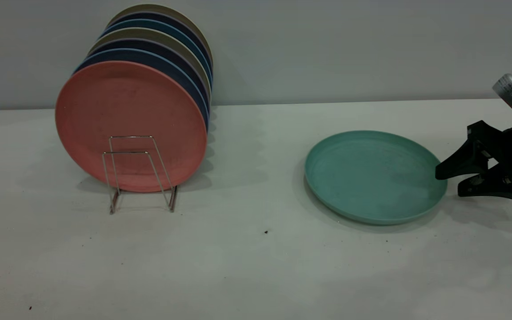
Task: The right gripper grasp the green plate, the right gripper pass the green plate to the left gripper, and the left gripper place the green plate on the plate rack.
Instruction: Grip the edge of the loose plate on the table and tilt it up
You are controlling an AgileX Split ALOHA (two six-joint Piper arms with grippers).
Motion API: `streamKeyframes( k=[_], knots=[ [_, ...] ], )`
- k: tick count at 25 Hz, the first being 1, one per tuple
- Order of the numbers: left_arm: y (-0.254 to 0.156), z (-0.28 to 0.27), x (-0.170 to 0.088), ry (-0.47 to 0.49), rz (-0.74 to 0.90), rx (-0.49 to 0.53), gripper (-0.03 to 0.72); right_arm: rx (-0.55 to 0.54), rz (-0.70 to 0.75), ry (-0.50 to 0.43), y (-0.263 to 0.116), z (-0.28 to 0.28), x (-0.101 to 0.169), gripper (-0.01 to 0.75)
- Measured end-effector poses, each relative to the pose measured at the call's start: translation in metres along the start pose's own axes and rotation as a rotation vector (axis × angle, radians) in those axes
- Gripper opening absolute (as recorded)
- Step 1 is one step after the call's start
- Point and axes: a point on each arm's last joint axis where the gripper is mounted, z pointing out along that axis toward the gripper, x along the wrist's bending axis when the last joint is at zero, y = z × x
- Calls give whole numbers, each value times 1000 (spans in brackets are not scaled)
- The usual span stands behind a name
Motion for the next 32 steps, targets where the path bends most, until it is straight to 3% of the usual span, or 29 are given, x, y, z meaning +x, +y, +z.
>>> streamKeyframes(
  k=[5,12,19,22,27,29,32],
  knots=[
    [0,0,0,0,0,0,468,-19,-2,-33,4,2,0,503],
    [0,0,0,2,0,-2,468,-1,-49,-22,3,17,15,503],
    [0,0,0,3,0,-3,468,5,-23,-9,4,34,12,479],
    [0,0,0,2,0,-2,468,1,-19,-17,4,36,11,393],
    [0,0,0,-2,-7,-4,468,-6,-24,-65,5,36,7,78],
    [1,0,-1,-12,-19,-6,468,-8,-26,-79,5,36,6,26],
    [1,0,-3,-31,-40,-11,468,-8,-26,-80,5,36,6,13]
  ],
)
